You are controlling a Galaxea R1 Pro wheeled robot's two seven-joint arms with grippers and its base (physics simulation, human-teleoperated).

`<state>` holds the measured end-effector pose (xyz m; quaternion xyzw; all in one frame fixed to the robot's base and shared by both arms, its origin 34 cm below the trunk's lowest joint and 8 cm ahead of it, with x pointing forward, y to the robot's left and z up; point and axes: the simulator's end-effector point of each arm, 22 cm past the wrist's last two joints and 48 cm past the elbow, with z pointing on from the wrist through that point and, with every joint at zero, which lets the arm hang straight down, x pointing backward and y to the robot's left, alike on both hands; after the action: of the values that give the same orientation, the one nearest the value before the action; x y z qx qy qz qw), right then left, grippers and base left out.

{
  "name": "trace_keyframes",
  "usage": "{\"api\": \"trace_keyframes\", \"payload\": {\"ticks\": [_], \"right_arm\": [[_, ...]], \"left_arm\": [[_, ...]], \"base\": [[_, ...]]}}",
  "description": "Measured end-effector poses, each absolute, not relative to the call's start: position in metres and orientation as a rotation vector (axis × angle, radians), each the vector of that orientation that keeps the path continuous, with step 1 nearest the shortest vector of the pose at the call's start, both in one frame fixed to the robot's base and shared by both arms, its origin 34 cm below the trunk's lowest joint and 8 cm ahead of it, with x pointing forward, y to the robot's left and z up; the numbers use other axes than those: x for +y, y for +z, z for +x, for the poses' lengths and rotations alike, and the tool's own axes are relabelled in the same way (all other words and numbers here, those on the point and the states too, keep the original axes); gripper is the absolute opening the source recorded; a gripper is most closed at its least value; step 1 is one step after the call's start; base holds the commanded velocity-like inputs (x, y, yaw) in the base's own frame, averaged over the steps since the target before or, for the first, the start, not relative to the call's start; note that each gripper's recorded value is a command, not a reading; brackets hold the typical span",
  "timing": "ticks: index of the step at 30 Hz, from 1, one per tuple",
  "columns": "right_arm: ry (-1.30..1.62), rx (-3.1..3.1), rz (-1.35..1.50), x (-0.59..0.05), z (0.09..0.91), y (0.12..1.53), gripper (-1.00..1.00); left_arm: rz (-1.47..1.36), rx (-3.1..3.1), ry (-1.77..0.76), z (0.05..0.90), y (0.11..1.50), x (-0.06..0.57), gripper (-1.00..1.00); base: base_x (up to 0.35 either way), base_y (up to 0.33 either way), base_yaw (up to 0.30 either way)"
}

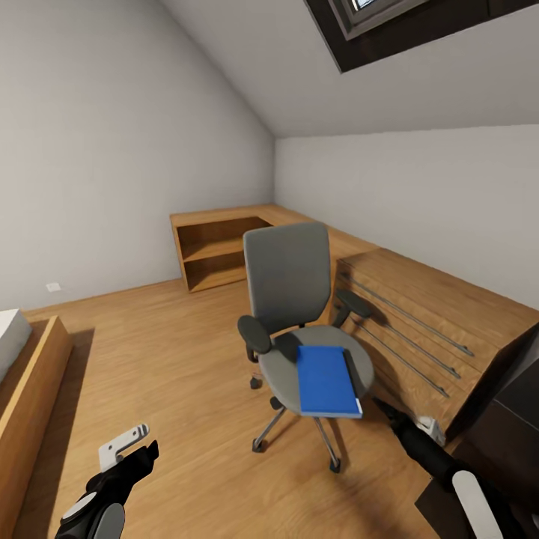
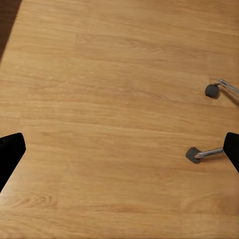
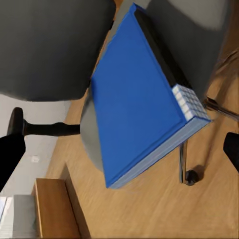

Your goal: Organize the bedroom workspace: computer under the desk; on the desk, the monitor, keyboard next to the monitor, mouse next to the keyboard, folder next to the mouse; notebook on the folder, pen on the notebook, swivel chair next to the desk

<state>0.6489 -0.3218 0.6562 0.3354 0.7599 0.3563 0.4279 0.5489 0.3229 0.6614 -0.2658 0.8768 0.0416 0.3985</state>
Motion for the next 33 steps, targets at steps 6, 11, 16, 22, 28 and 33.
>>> {"api": "trace_keyframes", "payload": {"ticks": [6,11,16,22,28,33], "right_arm": [[0.972,1.9,0.937,-0.336,0.634,0.628,1.0],[1.026,1.917,1.029,-0.343,0.62,0.599,1.0],[1.051,1.91,1.047,-0.347,0.616,0.587,1.0],[1.091,1.873,1.009,-0.341,0.619,0.588,1.0],[1.105,1.856,0.991,-0.34,0.619,0.581,1.0],[1.114,1.846,0.985,-0.339,0.619,0.573,1.0]], "left_arm": [[-0.674,2.22,0.106,0.547,0.65,0.323,1.0],[-0.674,2.22,0.106,0.546,0.64,0.323,1.0],[-0.675,2.219,0.107,0.544,0.63,0.324,1.0],[-0.676,2.219,0.106,0.543,0.618,0.324,1.0],[-0.676,2.219,0.106,0.541,0.606,0.324,1.0],[-0.676,2.219,0.106,0.539,0.596,0.324,1.0]], "base": [[0.0,0.0,0.0],[0.0,0.0,0.0],[0.0,0.0,0.0],[0.0,0.0,0.0],[0.0,0.0,0.0],[0.0,0.0,0.0]]}}
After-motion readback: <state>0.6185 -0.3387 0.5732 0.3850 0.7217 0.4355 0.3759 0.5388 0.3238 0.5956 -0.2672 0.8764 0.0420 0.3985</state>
